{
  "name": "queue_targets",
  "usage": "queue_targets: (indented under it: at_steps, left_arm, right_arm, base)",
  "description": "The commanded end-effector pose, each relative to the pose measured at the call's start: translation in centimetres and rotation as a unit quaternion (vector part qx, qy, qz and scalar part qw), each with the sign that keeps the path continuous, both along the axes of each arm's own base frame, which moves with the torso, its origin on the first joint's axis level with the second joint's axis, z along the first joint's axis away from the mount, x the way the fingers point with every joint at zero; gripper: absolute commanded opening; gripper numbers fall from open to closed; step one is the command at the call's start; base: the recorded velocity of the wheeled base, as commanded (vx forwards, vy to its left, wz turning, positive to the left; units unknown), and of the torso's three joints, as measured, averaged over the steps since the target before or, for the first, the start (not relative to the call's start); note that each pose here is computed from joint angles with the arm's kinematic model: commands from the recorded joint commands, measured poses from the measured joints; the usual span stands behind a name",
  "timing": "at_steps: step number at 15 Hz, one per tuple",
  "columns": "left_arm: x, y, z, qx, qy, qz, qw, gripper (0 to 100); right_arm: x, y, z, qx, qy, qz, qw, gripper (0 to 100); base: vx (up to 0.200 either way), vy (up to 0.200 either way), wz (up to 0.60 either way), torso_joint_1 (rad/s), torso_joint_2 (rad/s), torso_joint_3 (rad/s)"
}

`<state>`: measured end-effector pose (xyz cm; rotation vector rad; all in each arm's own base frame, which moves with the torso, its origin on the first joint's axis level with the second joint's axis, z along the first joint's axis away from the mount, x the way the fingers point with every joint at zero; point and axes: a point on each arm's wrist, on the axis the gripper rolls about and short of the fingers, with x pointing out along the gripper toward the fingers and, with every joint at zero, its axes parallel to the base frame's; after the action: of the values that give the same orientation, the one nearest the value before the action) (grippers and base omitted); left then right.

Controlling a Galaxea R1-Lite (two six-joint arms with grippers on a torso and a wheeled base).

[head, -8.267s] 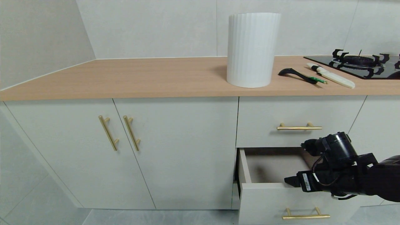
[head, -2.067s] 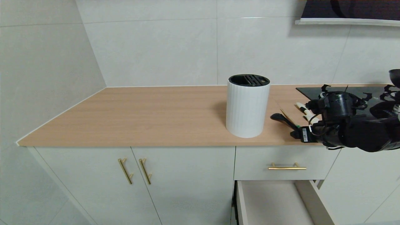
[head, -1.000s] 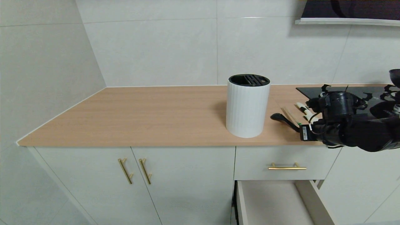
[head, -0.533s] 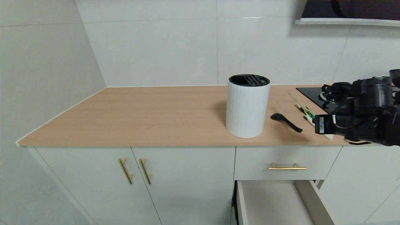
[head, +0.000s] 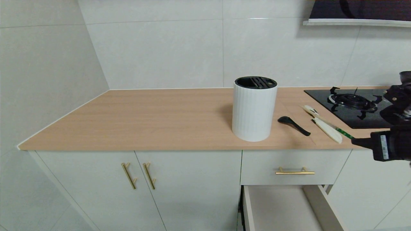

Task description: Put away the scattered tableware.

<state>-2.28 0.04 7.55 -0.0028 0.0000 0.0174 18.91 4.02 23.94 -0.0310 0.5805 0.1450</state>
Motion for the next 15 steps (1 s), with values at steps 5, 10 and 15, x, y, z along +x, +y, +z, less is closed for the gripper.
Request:
queue_targets:
  at_steps: [5, 10, 15]
  left_arm:
    - [0.0, 0.0, 0.0, 0.000, 0.001, 0.000, 1.0000, 100]
    - [0.0, 0.0, 0.0, 0.000, 0.001, 0.000, 1.0000, 100]
    - [0.0, 0.0, 0.0, 0.000, 0.001, 0.000, 1.0000, 100]
  right_arm:
    - [-5.1, -0.6, 1.1, 0.024, 0.043, 0.097, 0.994, 0]
    - [-4.8, -0.3, -0.7, -0.004, 0.072, 0.126, 0.989, 0]
    - [-4.6, 0.7, -1.8, -0.011, 0.097, 0.156, 0.983, 0]
  base:
    - [0.000, 0.000, 0.00, 0.000, 0.00, 0.000]
    - [0.000, 0.000, 0.00, 0.000, 0.00, 0.000]
    - [0.000, 0.000, 0.00, 0.000, 0.00, 0.000]
